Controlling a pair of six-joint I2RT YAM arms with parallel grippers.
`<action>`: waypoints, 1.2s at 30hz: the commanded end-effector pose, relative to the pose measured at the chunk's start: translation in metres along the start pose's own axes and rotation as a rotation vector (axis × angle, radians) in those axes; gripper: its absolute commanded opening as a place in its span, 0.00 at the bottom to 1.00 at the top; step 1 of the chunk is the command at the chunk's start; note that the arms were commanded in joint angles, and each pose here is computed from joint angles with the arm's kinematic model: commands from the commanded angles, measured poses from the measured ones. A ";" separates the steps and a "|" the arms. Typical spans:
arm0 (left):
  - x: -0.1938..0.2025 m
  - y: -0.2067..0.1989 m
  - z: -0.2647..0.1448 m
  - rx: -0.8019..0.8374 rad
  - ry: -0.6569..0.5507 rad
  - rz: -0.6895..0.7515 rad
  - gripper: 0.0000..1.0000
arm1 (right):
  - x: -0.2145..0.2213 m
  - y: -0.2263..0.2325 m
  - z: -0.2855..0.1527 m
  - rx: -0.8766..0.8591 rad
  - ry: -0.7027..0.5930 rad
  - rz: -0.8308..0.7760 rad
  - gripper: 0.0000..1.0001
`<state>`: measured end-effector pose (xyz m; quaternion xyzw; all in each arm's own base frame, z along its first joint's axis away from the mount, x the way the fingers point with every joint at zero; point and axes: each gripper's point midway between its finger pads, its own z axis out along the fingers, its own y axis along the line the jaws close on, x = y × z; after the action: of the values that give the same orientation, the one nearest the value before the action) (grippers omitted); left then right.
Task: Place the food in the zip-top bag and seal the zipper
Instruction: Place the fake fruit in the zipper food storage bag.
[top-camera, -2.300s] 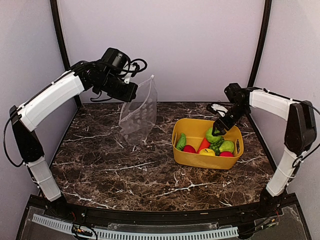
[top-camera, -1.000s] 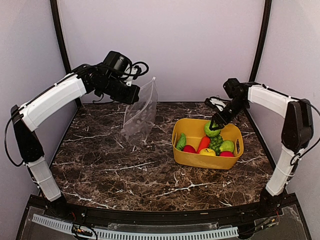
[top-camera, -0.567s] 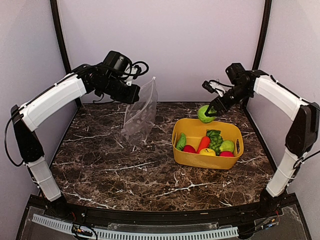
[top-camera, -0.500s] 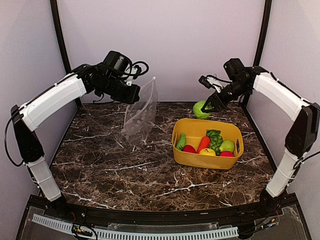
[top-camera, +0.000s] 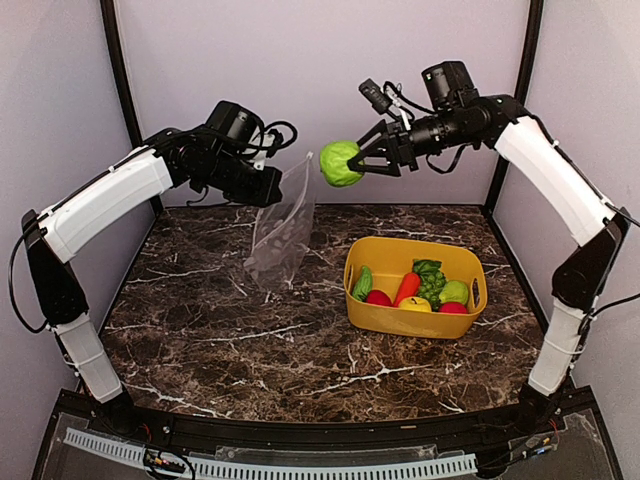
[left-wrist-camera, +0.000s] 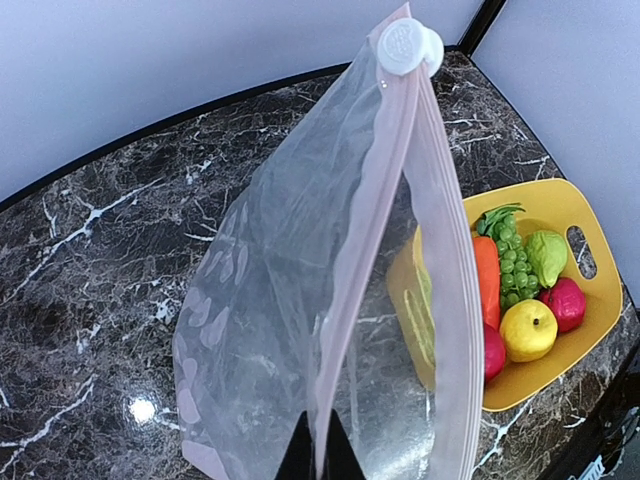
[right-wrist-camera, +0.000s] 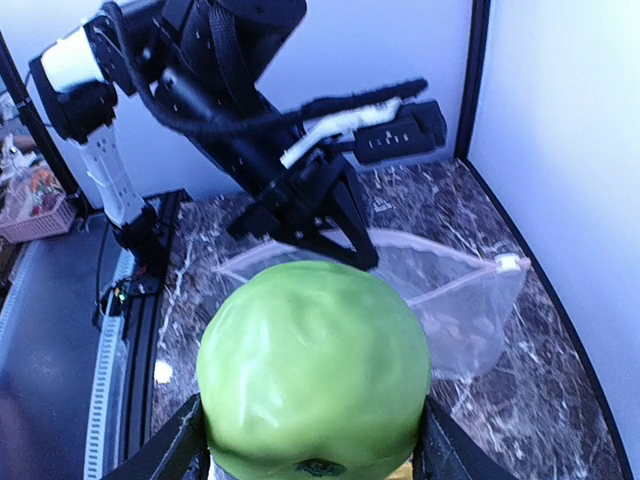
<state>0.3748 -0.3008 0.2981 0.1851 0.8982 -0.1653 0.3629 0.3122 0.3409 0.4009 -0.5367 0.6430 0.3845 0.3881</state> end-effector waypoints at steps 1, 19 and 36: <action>-0.007 -0.005 -0.008 0.034 -0.025 -0.041 0.01 | -0.033 0.008 0.011 -0.138 -0.156 0.028 0.57; -0.019 -0.031 -0.019 0.198 -0.093 -0.141 0.01 | -0.019 -0.006 0.078 -0.314 -0.182 0.273 0.56; -0.024 -0.024 -0.030 0.182 -0.163 -0.174 0.01 | 0.048 -0.047 0.097 -0.007 -0.020 0.365 0.54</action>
<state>0.3672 -0.3149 0.3060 0.1279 0.8833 -0.2636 0.3660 0.3504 0.4156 0.3226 -0.4225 0.6887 0.5116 0.2923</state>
